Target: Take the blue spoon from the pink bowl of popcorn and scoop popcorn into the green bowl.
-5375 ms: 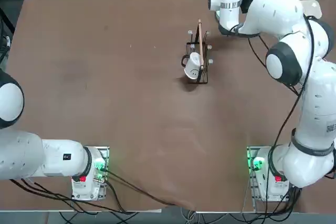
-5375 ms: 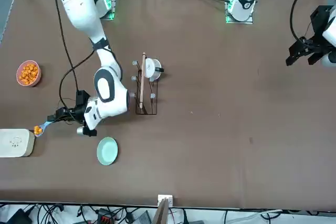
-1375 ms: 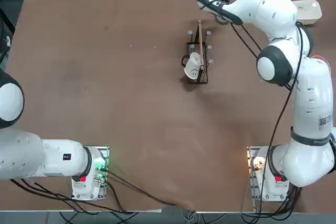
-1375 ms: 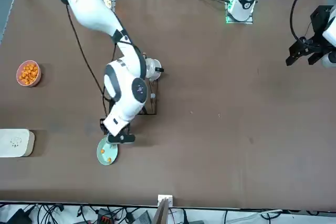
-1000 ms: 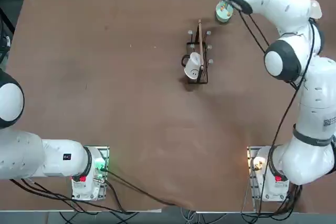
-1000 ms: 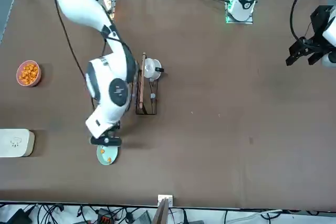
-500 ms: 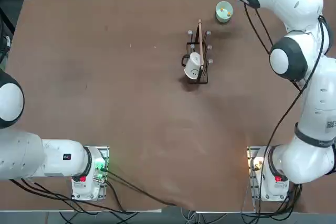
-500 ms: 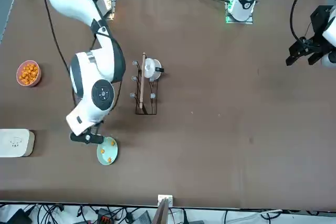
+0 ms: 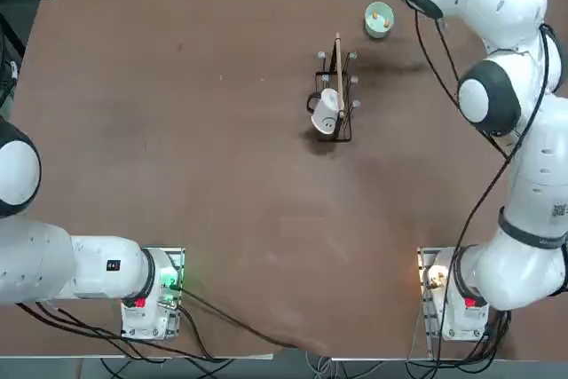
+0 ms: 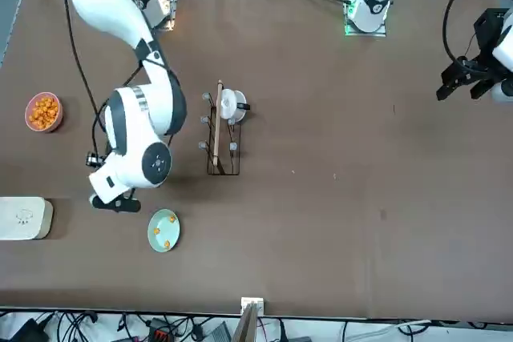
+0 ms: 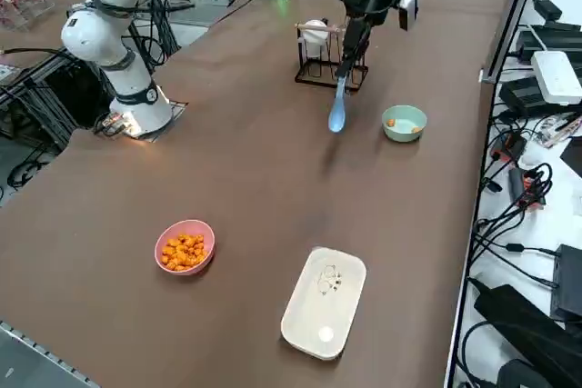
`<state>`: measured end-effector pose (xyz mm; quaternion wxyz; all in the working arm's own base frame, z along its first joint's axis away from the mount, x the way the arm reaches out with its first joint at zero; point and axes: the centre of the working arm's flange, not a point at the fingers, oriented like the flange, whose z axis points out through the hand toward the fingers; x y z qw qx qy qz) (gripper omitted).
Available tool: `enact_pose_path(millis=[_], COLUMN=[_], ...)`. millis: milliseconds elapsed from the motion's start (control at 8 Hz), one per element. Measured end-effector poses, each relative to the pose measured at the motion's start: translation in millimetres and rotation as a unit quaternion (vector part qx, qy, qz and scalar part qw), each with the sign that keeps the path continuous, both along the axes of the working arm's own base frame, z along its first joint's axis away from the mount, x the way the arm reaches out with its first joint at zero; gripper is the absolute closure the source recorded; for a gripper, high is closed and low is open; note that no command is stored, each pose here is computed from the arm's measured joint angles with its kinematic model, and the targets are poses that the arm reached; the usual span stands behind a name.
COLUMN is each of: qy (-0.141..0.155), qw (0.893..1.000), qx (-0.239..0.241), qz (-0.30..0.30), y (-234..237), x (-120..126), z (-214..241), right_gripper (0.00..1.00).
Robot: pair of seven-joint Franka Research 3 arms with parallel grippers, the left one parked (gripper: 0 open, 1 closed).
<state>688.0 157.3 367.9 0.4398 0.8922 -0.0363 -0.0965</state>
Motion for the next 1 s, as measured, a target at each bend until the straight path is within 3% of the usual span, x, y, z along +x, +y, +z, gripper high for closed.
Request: enact_pose_path(millis=[250, 750, 1000], qy=[0.027, 0.039, 0.046], qw=[0.999, 0.997, 0.996], qx=[-0.045, -0.049, -0.055], qz=[-0.016, -0.035, -0.045], y=[-50, -127, -155], x=[-9, -61, -74], z=[-18, -15, -28], right_gripper=[0.89, 0.89, 0.89])
